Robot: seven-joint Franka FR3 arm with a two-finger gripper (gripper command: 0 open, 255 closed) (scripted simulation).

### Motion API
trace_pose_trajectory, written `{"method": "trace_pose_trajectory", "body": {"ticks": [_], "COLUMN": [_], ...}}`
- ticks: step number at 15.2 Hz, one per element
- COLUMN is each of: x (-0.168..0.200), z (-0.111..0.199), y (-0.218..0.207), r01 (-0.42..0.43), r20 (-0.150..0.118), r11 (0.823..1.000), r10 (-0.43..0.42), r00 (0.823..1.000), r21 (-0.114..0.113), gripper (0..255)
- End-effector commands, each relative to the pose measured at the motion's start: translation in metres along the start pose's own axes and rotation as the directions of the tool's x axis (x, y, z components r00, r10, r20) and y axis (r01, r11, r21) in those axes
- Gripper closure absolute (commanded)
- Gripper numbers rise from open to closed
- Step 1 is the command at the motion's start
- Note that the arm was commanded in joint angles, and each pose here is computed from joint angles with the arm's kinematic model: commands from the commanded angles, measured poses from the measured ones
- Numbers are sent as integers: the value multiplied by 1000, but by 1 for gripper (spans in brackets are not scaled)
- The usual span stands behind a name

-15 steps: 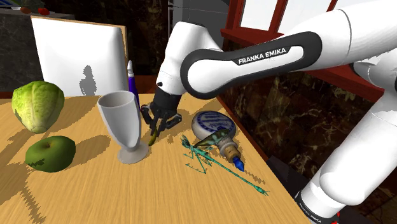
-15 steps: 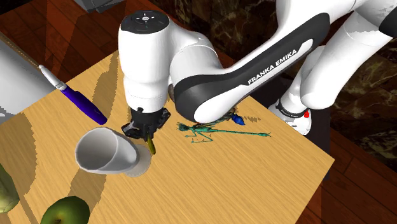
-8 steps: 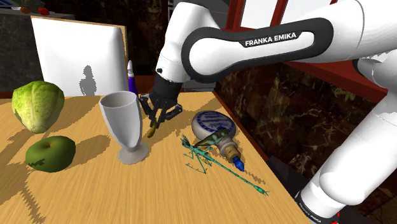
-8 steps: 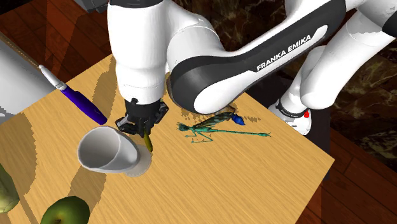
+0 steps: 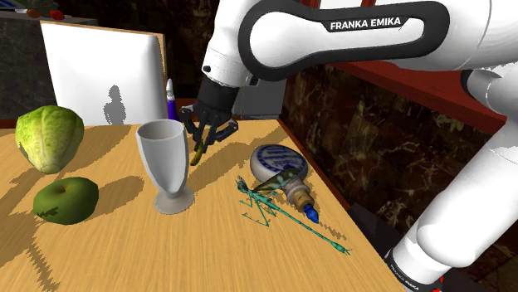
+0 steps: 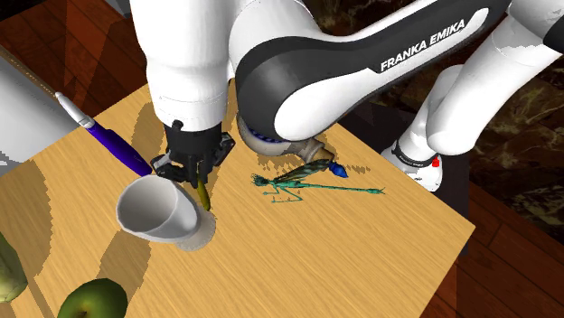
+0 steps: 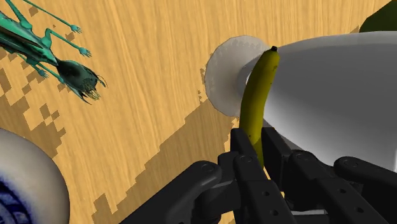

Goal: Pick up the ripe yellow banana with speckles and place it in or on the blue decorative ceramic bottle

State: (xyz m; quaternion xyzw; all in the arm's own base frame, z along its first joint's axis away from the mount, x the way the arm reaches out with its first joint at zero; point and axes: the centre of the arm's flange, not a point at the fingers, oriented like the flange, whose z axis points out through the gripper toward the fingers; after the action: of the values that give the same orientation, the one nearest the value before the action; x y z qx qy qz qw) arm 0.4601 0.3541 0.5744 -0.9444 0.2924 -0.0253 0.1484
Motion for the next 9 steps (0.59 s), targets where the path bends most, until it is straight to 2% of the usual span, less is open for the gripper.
{"method": "trace_pose_trajectory", "body": {"ticks": [1,9], "x": [-1,-3], "z": [-10,-51], "y": [-3,-16], "r01": [0,0], "r20": [0,0], "r11": [1000,1000], "r10": [0,0], "r00": [1000,1000], "r21": [0,0], "gripper": [255,255]}}
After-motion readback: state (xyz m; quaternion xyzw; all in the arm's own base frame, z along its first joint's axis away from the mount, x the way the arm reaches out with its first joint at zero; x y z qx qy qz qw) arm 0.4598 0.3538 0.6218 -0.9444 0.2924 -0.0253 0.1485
